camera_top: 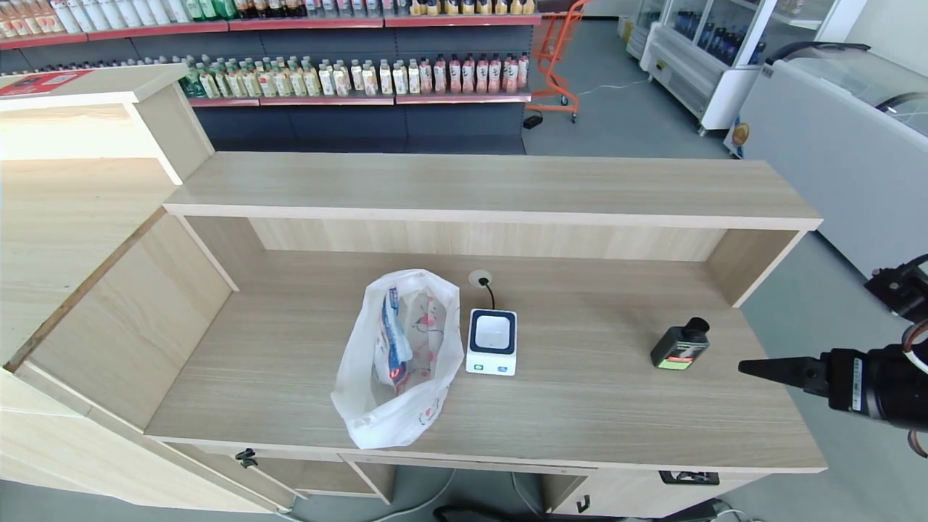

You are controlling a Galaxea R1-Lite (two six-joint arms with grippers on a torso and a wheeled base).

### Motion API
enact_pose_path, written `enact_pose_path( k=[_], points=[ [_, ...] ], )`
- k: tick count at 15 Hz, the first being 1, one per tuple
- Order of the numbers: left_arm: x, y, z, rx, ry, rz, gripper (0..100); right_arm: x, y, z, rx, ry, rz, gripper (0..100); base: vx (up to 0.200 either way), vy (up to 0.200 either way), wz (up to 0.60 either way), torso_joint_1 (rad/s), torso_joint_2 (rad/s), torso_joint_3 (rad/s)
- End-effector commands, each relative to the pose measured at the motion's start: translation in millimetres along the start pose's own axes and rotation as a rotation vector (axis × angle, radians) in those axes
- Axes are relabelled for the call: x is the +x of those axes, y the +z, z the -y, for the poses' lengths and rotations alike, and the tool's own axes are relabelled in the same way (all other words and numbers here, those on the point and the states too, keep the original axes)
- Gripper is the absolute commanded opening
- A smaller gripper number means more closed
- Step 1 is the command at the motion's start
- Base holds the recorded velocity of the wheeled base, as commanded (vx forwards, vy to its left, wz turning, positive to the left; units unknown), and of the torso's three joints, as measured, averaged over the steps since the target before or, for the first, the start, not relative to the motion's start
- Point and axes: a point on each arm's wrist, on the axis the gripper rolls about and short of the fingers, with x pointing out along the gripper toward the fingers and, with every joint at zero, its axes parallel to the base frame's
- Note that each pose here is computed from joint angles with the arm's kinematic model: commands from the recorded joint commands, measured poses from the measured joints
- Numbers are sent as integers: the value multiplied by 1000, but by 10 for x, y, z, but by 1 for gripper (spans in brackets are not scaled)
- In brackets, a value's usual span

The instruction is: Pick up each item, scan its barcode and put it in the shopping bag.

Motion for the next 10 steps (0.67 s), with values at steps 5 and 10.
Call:
enact_pose_path(
  k=[5,10],
  points=[
    [0,0,0,12,0,0,100,85,-88,56,-33,-21,-79,100,0,-200,0,3,3,2],
    [1,0,0,-2,0,-1,100,228,-84,156,-84,-173,-114,100,0,-160,0,2,2,3]
  ],
)
